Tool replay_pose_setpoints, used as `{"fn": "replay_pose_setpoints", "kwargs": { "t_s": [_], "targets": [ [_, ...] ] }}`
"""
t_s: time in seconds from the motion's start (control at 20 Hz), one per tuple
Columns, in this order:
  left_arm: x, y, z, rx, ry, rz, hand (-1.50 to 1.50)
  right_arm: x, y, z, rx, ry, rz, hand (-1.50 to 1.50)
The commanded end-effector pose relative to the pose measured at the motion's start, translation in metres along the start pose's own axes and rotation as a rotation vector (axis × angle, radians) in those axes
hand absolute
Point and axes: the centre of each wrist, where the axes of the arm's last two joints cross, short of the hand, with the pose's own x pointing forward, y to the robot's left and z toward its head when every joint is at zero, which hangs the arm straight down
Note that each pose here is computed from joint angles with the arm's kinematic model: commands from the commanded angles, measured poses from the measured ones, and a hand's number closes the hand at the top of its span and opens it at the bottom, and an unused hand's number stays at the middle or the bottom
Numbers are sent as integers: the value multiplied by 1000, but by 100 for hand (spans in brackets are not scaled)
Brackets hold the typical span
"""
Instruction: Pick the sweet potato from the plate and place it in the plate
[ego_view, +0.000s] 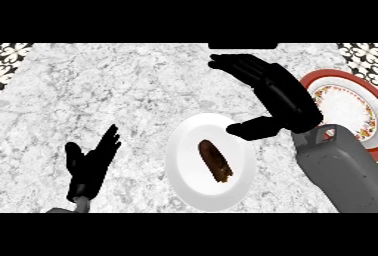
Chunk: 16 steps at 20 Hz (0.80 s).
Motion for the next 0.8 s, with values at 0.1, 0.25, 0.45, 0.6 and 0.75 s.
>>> {"fn": "replay_pose_setpoints", "kwargs": {
  "t_s": [0.1,0.25,0.45,0.6,0.75],
  "targets": [
    [7,2,-5,1,7,11,0,31,0,-7,320,105,265,-150],
    [-3,0,4,5,10,8,0,54,17,-6,435,144,362,-150],
    [-6,-7,-1,12,2,22,0,96,42,-6,490,174,449,-150],
    [-4,-2,-7,-9,-4,8,0,88,44,-1,523,245,478,-150],
    [-10,9,-7,10,7,-3,0,94,72,-1,559,250,486,-150]
  ]
}}
